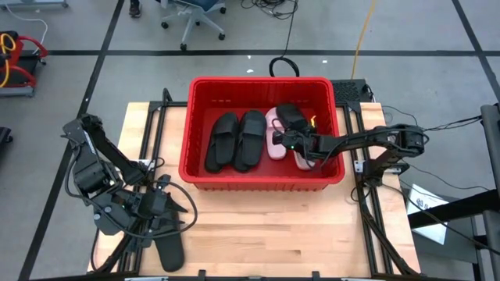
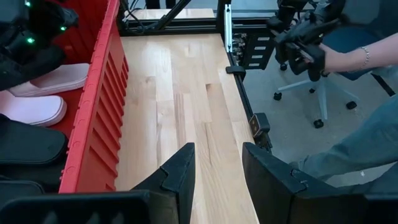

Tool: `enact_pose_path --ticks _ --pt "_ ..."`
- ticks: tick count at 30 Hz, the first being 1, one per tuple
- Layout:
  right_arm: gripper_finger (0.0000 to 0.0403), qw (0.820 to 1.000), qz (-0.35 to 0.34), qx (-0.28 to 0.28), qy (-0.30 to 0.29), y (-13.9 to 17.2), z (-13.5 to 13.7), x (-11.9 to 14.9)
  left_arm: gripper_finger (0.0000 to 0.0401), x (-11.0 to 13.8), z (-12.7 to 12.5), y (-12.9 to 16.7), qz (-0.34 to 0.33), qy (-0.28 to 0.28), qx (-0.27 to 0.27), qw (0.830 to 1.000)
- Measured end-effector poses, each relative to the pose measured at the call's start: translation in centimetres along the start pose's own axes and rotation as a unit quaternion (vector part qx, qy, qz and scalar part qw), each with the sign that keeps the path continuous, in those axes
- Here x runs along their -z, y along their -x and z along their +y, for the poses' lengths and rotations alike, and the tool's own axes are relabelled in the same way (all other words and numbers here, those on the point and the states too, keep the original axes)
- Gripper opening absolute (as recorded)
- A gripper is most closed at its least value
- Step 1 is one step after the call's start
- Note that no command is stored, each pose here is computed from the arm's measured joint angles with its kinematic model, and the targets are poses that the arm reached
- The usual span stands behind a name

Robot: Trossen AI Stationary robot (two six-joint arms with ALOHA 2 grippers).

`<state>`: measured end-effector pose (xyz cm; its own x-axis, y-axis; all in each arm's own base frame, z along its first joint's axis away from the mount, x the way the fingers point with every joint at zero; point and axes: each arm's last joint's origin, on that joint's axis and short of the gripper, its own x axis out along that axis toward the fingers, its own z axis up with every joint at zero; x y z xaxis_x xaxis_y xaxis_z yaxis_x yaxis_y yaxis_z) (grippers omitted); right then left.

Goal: Pick and place slides into bin
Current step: Put the black slide into the red bin

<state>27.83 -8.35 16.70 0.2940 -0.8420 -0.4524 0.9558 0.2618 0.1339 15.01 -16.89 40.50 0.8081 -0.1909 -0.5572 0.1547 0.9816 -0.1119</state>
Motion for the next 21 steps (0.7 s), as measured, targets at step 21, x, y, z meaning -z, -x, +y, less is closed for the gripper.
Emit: enact_pose_path --ticks 21 --pt "0.0020 0.995 -0.014 0.051 -0.087 -0.21 -0.91 0.41 0.0129 0.00 0.00 0.00 0.000 0.000 0.000 1.000"
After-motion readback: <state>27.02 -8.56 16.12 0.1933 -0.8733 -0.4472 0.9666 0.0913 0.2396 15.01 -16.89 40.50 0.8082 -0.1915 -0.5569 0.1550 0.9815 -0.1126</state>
